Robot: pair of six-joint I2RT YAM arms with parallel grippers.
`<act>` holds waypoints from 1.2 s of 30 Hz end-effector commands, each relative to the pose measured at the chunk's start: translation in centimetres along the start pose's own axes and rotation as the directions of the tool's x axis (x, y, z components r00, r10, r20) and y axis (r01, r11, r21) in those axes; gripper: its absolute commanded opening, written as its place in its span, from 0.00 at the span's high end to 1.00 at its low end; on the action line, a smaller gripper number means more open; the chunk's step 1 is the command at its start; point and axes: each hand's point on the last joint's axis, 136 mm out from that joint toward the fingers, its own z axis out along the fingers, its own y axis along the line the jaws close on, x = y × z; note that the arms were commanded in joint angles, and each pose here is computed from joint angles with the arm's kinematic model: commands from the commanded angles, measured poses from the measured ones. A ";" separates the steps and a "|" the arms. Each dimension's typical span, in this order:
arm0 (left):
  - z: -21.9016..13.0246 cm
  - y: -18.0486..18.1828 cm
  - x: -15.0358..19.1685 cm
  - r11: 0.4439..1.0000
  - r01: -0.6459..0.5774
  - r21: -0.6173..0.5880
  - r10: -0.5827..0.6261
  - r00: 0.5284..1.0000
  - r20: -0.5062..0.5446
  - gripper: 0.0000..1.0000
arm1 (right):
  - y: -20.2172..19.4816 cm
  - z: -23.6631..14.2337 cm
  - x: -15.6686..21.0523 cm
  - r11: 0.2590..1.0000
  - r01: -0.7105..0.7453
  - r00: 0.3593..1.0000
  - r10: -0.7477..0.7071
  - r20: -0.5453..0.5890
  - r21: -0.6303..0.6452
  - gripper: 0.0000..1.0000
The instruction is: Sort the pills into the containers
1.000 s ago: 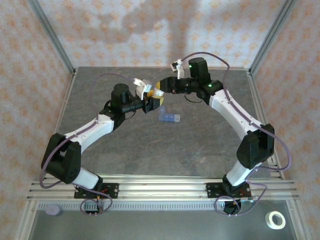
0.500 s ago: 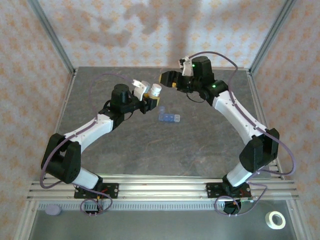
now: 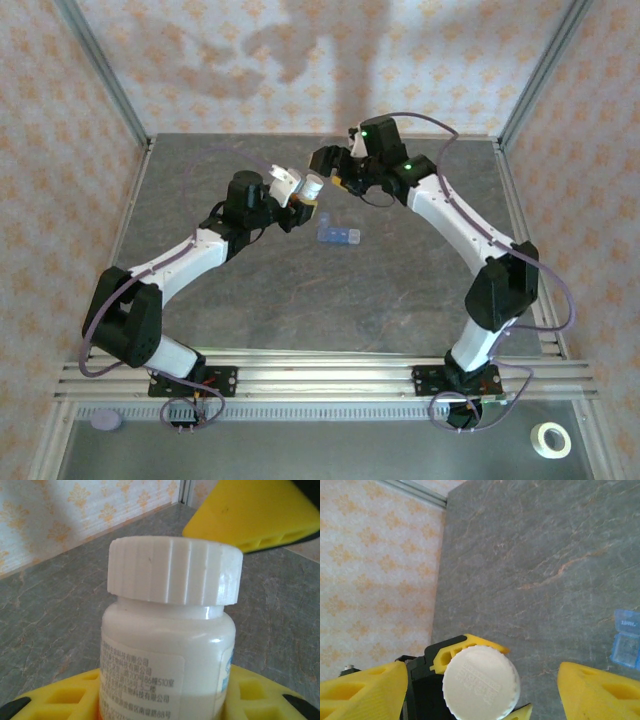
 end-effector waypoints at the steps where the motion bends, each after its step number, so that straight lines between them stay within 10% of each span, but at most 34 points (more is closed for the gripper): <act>1: -0.8 -0.1 -2.9 0.998 -0.052 -0.019 0.054 0.997 0.063 1.00 | 1.0 0.1 -0.4 1.000 0.001 1.000 -0.001 0.014 -0.001 0.23; 25: -0.9 -0.1 -3.6 0.999 -0.046 -0.015 0.047 0.995 0.085 1.00 | 1.0 1.3 1.3 0.999 0.038 0.998 -0.039 -0.051 -0.005 0.57; 36: -1.7 -2.1 -4.6 0.995 0.013 0.102 -0.027 0.991 0.127 1.00 | 1.6 -0.9 -0.6 0.940 0.319 0.947 -0.321 0.005 -0.122 0.63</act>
